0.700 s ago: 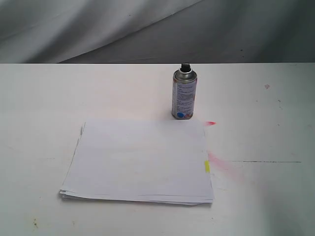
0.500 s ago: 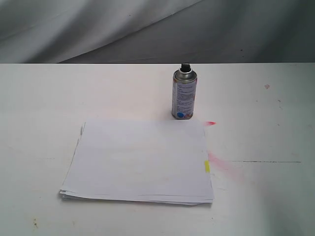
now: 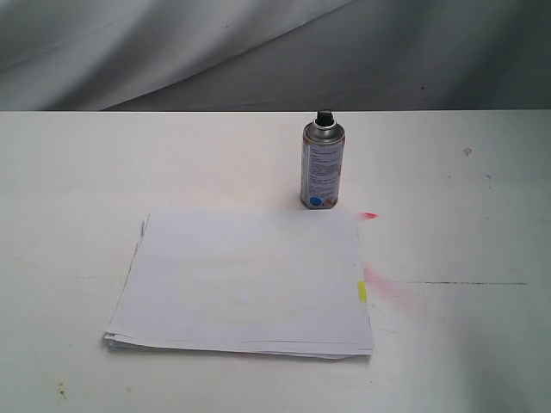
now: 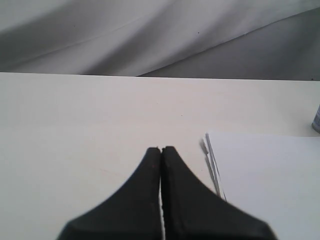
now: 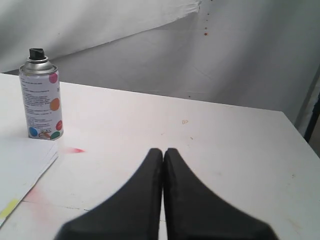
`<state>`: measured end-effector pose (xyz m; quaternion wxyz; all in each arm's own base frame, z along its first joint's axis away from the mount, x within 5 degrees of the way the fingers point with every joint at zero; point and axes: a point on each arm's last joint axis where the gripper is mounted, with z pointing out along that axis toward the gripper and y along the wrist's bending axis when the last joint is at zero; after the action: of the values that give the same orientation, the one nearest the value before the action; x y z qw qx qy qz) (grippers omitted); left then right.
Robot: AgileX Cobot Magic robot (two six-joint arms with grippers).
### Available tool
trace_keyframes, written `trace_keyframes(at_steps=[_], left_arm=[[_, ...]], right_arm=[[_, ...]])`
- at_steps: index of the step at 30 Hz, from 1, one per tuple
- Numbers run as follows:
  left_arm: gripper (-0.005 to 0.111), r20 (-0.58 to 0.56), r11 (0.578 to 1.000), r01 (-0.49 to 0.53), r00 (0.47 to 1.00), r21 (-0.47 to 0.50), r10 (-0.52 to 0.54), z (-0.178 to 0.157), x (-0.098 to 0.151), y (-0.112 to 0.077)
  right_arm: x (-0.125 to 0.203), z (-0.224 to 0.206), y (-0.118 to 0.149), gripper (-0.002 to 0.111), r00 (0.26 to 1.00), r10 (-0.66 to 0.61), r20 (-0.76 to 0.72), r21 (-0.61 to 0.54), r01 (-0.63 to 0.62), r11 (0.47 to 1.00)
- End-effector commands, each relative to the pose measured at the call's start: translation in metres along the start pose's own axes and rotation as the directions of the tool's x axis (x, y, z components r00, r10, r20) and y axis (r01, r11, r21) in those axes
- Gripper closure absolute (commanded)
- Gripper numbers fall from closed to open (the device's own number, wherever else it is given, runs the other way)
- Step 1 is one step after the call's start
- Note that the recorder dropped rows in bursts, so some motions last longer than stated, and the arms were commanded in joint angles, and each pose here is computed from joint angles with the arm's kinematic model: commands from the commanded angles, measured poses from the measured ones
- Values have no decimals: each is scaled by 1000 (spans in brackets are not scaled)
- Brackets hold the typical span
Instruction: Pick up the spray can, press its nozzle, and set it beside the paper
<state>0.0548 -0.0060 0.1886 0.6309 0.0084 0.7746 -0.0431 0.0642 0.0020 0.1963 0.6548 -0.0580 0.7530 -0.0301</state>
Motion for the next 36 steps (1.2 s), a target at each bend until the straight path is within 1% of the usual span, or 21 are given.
trace_keyframes(at_steps=[1, 2, 3, 4, 5, 7, 10, 13, 15, 18, 20, 22, 25, 28, 32, 36], left_arm=[[107, 6, 1000, 3, 1000, -3, -3, 0, 1, 0], [107, 6, 1000, 3, 1000, -3, -3, 0, 1, 0], [107, 6, 1000, 3, 1000, -3, -3, 0, 1, 0], [107, 6, 1000, 3, 1000, -3, -3, 0, 1, 0], [107, 6, 1000, 3, 1000, -3, -3, 0, 1, 0], [107, 6, 1000, 3, 1000, -3, -3, 0, 1, 0], [107, 6, 1000, 3, 1000, -3, -3, 0, 1, 0], [107, 6, 1000, 3, 1000, -3, -3, 0, 1, 0], [107, 6, 1000, 3, 1000, -3, -3, 0, 1, 0], [107, 6, 1000, 3, 1000, -3, -3, 0, 1, 0], [107, 6, 1000, 3, 1000, -3, -3, 0, 1, 0], [107, 6, 1000, 3, 1000, -3, -3, 0, 1, 0], [107, 6, 1000, 3, 1000, -3, -3, 0, 1, 0], [107, 6, 1000, 3, 1000, -3, -3, 0, 1, 0], [107, 6, 1000, 3, 1000, -3, -3, 0, 1, 0], [107, 6, 1000, 3, 1000, -3, -3, 0, 1, 0]], right_arm=[[-3, -2, 0, 108, 998, 61, -24, -3, -62, 998], [-17, -6, -1, 108, 998, 61, -18, -6, -61, 998], [-24, -8, -2, 108, 998, 60, -10, -7, -60, 998], [-45, -14, -4, 108, 998, 59, 29, -6, -59, 998], [-54, -16, -6, 108, 997, 59, 51, -5, -59, 998], [-96, -21, -11, 108, 992, 54, 117, 1, -54, 999], [-124, -8, -14, 108, 995, 55, 87, -1, -55, 998], [-144, 25, -17, 108, 998, 56, -7, -13, -56, 998], [-147, 39, -15, 108, 997, 63, -49, -33, -65, 997], [-145, 57, -8, 108, 985, 124, -118, -75, -133, 988], [-142, 67, -2, 108, 978, 139, -156, -105, -156, 982], [-141, 74, 5, 108, 977, 141, -159, -141, -164, 976], [-145, 83, 17, 108, 980, 123, -159, -202, -154, 967], [-154, 96, 27, 108, 975, 92, -201, -243, -141, 960], [-173, 123, 39, 108, 976, 11, -218, -290, -76, 954], [-176, 153, 59, 108, 974, -11, -228, -334, -67, 940]])
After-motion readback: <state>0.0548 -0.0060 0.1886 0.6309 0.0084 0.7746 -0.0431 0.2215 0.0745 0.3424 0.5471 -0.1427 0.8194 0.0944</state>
